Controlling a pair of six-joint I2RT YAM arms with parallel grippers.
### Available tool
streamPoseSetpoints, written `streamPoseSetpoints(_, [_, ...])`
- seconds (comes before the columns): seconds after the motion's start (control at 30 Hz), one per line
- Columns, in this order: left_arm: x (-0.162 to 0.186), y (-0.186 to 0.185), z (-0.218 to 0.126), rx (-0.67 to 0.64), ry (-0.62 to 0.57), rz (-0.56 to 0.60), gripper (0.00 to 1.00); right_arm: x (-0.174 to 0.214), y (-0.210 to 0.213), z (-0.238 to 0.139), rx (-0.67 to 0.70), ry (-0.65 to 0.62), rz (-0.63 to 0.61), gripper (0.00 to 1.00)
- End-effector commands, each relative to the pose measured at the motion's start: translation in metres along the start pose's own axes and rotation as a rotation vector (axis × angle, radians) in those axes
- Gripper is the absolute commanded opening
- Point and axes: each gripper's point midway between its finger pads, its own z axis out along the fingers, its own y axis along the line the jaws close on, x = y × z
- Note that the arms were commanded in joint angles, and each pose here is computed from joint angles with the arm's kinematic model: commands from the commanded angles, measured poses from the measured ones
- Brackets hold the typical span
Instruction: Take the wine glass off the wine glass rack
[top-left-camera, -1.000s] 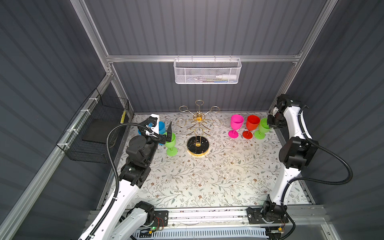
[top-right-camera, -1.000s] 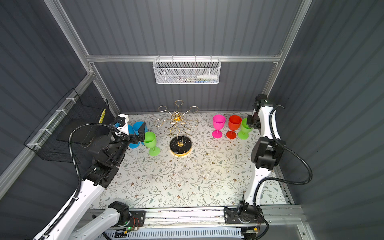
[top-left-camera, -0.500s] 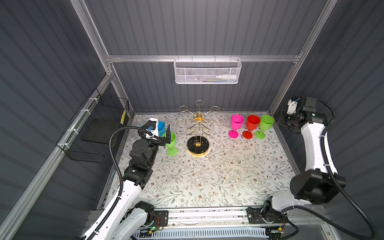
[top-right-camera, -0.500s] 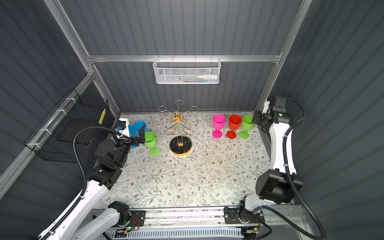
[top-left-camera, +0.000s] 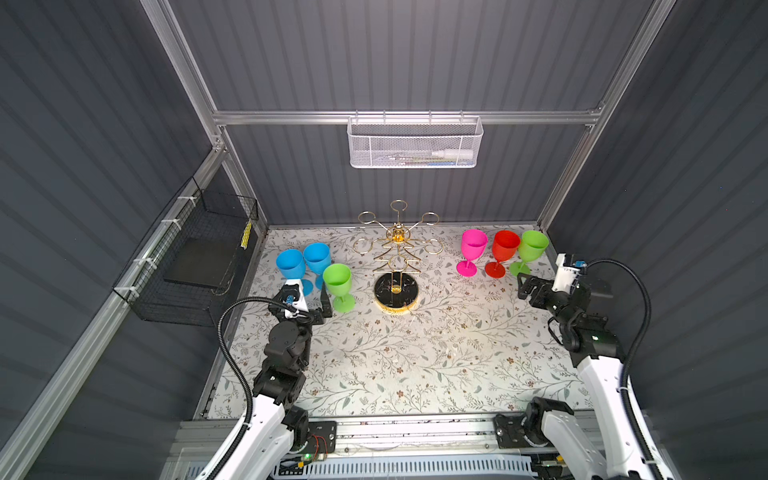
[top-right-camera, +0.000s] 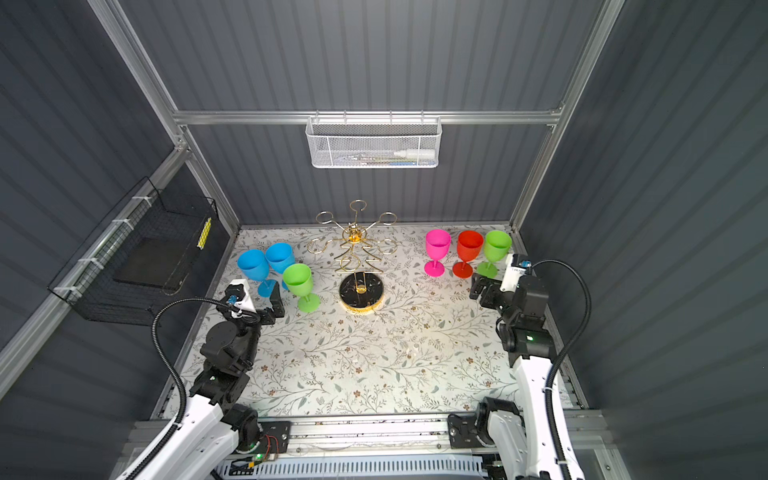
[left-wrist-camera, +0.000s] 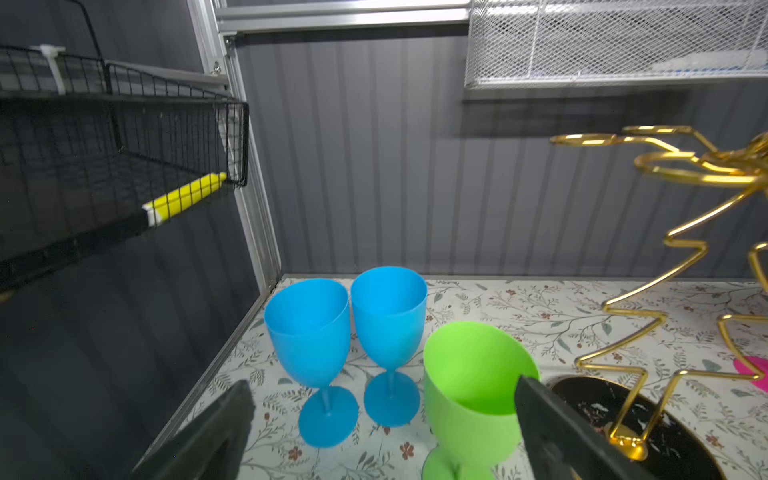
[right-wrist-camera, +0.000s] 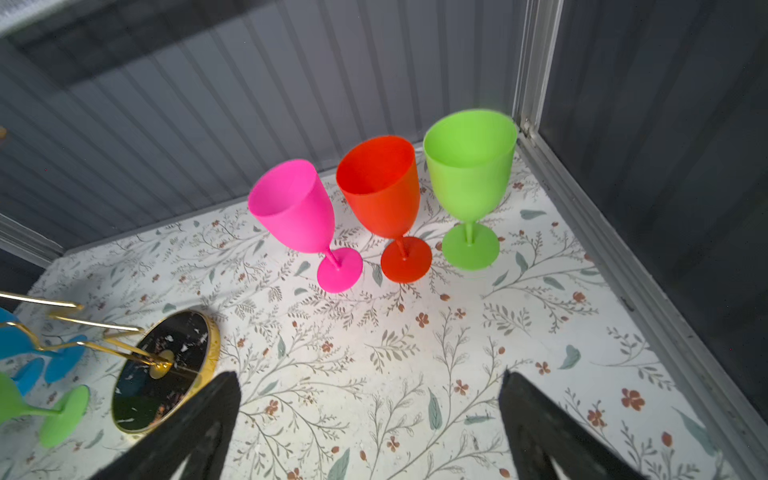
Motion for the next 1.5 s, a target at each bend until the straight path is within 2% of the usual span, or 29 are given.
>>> streamPoseSetpoints(0.0, [0.005,0.015,-0.006,-0.072,-0.041,-0.029,1.0,-0.016,0.001,0.0,0.021,-0.165,-0.064,0.99])
streamPoseSetpoints(0.3, [0.075,0.022,0.005,-0.135,0.077,0.02,1.0,0.019,-0.004,0.037,0.081,-0.246,-0.206,0.99])
streamPoseSetpoints(0.47, [0.098,0.029,0.013,-0.141,0.109,-0.023,1.0,0.033,-0.001,0.055,0.038,-0.251,-0.235,0.99])
streamPoseSetpoints(0.63, [0.118,0.04,0.019,-0.162,0.145,-0.024,0.99,0.049,-0.009,0.07,0.058,-0.269,-0.261,0.99])
streamPoseSetpoints(0.77, [0.119,0.044,0.025,-0.166,0.109,-0.046,1.0,0.058,-0.002,0.079,0.005,-0.268,-0.271,0.99])
streamPoseSetpoints(1.0, [0.12,0.04,0.042,-0.149,0.071,-0.032,1.0,0.065,-0.01,0.073,0.049,-0.363,-0.269,0.99])
streamPoseSetpoints(1.47, [0.132,0.038,0.057,-0.149,0.105,-0.006,1.0,0.067,-0.005,0.08,0.026,-0.323,-0.286,0.99])
